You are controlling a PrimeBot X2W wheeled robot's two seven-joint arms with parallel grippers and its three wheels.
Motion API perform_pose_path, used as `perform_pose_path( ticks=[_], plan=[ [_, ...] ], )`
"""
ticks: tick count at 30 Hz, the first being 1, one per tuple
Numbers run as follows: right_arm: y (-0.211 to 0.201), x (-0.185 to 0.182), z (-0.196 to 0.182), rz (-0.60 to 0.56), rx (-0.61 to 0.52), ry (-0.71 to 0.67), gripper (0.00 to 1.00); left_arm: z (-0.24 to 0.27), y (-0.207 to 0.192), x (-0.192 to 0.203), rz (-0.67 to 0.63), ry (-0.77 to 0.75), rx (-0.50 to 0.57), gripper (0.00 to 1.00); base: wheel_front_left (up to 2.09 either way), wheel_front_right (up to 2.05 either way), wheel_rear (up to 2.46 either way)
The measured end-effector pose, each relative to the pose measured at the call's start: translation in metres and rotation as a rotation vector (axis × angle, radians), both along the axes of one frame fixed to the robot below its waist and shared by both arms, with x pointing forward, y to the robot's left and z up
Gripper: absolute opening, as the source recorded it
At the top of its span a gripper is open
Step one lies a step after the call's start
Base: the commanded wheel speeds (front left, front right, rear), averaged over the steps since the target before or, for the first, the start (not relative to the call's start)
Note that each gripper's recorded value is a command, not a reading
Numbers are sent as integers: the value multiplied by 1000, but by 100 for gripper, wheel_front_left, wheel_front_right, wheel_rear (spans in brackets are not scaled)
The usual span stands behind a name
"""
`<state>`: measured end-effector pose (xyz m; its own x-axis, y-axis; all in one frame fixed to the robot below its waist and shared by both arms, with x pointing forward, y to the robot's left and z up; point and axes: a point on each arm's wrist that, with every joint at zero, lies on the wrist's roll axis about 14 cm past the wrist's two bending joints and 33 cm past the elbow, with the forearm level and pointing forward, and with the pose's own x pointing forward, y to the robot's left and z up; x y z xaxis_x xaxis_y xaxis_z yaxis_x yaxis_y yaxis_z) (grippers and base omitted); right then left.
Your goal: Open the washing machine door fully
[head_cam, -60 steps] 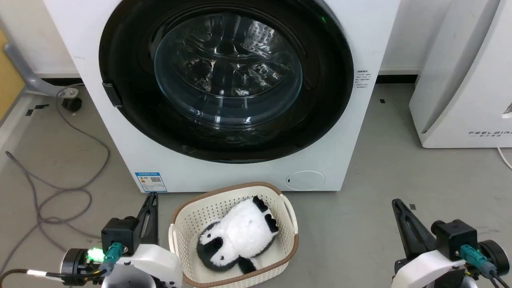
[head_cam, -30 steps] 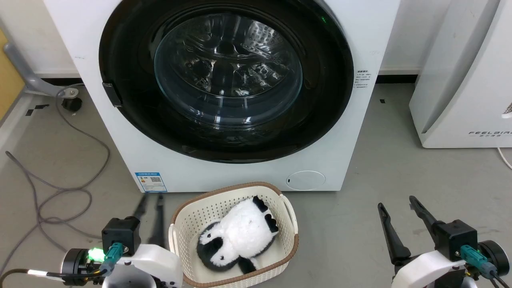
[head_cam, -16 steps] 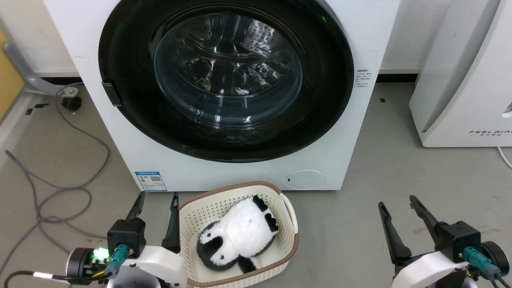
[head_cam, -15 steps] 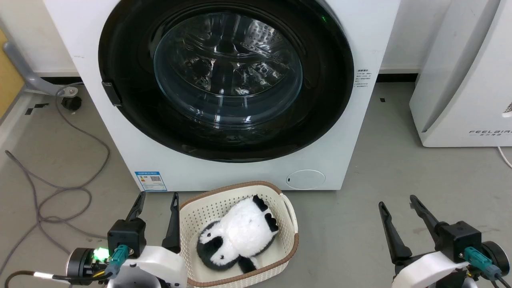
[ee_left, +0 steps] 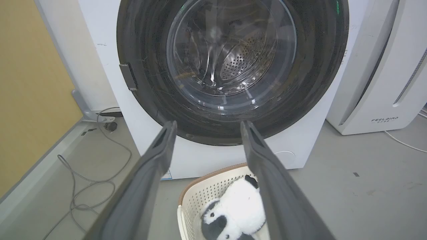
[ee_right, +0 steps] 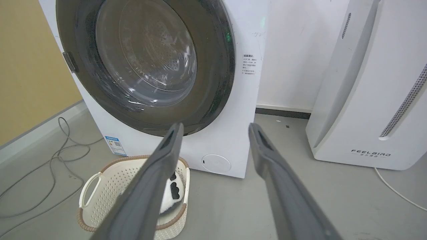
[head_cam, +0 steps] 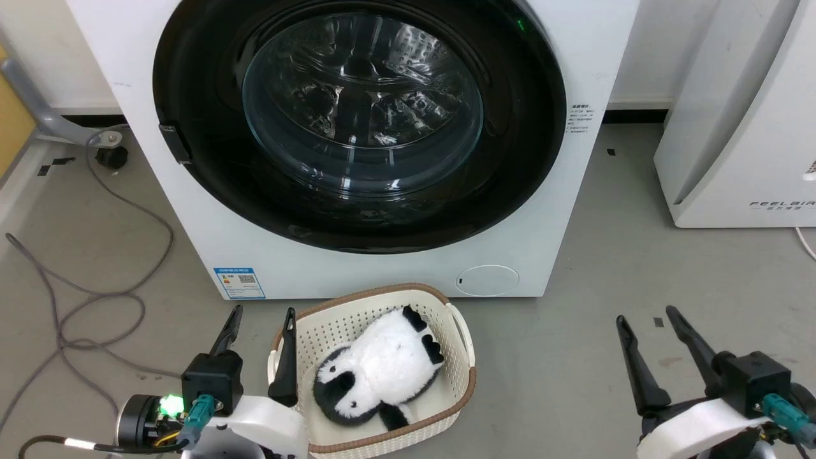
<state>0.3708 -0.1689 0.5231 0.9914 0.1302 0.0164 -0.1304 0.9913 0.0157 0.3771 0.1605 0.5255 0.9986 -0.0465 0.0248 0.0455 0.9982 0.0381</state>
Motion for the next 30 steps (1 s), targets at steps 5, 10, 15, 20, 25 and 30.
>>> perform_pose_path(
  ticks=[5, 10, 15, 20, 25, 30],
  plan=[
    [-3, 5, 6, 3, 20, -15, 100, -2, -1, 0, 0, 0, 0, 100, 0, 0, 0],
    [-7, 13, 18, 5, 33, -48, 100, -3, -4, 0, -6, -4, -2, 100, 0, 0, 0],
    [-10, 20, 27, 6, 64, -72, 100, -5, -5, 0, -10, -5, -4, 100, 0, 0, 0],
    [-13, 30, 38, 8, 97, -94, 100, -6, -6, 0, -10, -6, -4, 100, 0, 0, 0],
    [-16, 42, 52, 12, 140, -120, 100, -9, -7, 0, -9, -2, -11, 100, 0, 0, 0],
    [-20, 57, 65, 16, 184, -146, 100, -13, -8, 2, -12, 1, -12, 100, 0, 0, 0]
  ],
)
